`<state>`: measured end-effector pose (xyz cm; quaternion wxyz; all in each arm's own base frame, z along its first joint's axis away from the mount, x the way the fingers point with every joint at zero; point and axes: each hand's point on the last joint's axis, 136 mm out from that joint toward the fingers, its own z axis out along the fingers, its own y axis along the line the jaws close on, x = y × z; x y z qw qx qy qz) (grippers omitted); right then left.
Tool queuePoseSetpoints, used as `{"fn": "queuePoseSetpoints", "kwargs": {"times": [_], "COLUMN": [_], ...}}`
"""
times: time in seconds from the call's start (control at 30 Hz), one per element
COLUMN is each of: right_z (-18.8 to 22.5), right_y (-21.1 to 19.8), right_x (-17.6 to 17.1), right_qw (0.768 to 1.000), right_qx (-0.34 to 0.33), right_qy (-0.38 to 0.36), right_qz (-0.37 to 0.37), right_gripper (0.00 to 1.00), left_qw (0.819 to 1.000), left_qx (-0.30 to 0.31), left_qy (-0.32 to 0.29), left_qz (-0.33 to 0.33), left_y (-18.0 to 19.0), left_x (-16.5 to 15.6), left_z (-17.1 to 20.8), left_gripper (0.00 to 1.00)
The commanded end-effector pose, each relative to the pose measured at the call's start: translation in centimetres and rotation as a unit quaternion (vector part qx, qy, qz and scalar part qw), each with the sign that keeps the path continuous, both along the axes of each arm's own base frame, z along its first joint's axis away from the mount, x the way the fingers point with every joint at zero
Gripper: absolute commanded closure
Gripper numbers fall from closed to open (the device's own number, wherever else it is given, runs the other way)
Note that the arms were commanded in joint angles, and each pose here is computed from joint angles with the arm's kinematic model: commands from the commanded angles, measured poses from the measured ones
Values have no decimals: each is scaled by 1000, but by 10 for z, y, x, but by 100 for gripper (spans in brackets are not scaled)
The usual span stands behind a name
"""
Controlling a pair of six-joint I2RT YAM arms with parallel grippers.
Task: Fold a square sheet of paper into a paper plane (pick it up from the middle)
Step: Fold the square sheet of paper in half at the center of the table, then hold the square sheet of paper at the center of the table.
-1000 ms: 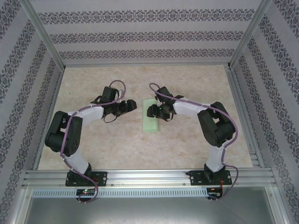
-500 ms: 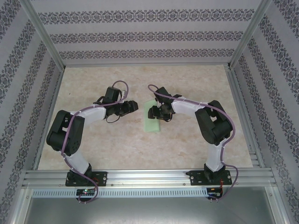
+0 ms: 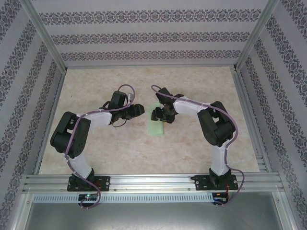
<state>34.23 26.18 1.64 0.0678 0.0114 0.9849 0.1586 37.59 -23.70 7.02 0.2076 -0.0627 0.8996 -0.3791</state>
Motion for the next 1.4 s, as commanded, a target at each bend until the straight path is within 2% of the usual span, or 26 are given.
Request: {"fn": "queuePoseSetpoints", "kwargs": {"times": [0.0,0.2,0.5,0.87,1.37], "right_z": [-49,-59,-68,-79,-85], "right_y": [-26,-28,-30,-32,-34], "right_x": [-21,-25,-28,-32,-32], "right_qw": [995,992,990,988,986], "right_qx": [-87,-112,-123,-129,-137], "right_qy": [42,47,55,67,81], "right_qz": [2,13,31,49,40], "right_gripper": [38,36,35,35,36], "left_qw": [1000,1000,999,1000,997], "left_qx": [-12,-23,-27,-12,-50], "left_qy": [-10,6,17,26,47], "left_qz": [14,12,0,-9,-47], "left_y": [-4,-6,-13,-14,-34], "left_x": [8,13,18,23,20], "left_z": [-2,-8,-10,-15,-20], "left_gripper": [46,53,72,76,83]}}
